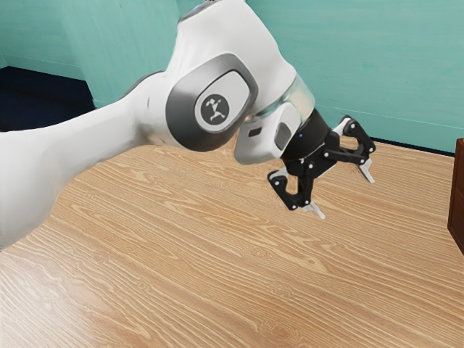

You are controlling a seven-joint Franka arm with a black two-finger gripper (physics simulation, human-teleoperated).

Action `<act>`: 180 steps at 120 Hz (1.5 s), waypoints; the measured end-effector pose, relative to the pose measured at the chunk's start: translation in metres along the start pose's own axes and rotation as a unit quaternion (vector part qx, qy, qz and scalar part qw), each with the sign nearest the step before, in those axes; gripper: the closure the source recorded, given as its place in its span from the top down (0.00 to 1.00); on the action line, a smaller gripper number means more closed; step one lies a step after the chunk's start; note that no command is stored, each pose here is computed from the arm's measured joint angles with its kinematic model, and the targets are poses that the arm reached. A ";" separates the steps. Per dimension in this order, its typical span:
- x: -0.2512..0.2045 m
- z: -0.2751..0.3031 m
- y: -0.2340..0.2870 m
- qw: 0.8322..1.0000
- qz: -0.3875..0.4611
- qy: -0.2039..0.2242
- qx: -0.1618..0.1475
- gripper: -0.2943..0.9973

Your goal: Pull the drawer handle with one arm to open the drawer

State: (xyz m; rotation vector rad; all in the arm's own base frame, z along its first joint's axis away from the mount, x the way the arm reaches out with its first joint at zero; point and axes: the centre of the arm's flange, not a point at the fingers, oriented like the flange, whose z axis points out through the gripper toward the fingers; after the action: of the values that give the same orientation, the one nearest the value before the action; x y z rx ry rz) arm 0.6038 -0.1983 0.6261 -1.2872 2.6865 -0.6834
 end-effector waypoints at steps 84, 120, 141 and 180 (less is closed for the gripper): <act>0.050 0.059 -0.070 0.990 0.127 0.025 0.062 0.49; 0.048 0.091 -0.087 0.986 0.145 0.029 0.072 0.48; 0.039 0.104 -0.092 0.985 0.151 0.026 0.078 0.47; 0.031 0.121 -0.099 0.982 0.164 0.024 0.091 0.47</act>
State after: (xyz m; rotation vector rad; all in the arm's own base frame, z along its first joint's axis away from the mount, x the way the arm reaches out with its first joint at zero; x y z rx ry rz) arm 0.6875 -0.3190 0.5632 -0.7705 2.7031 -0.8966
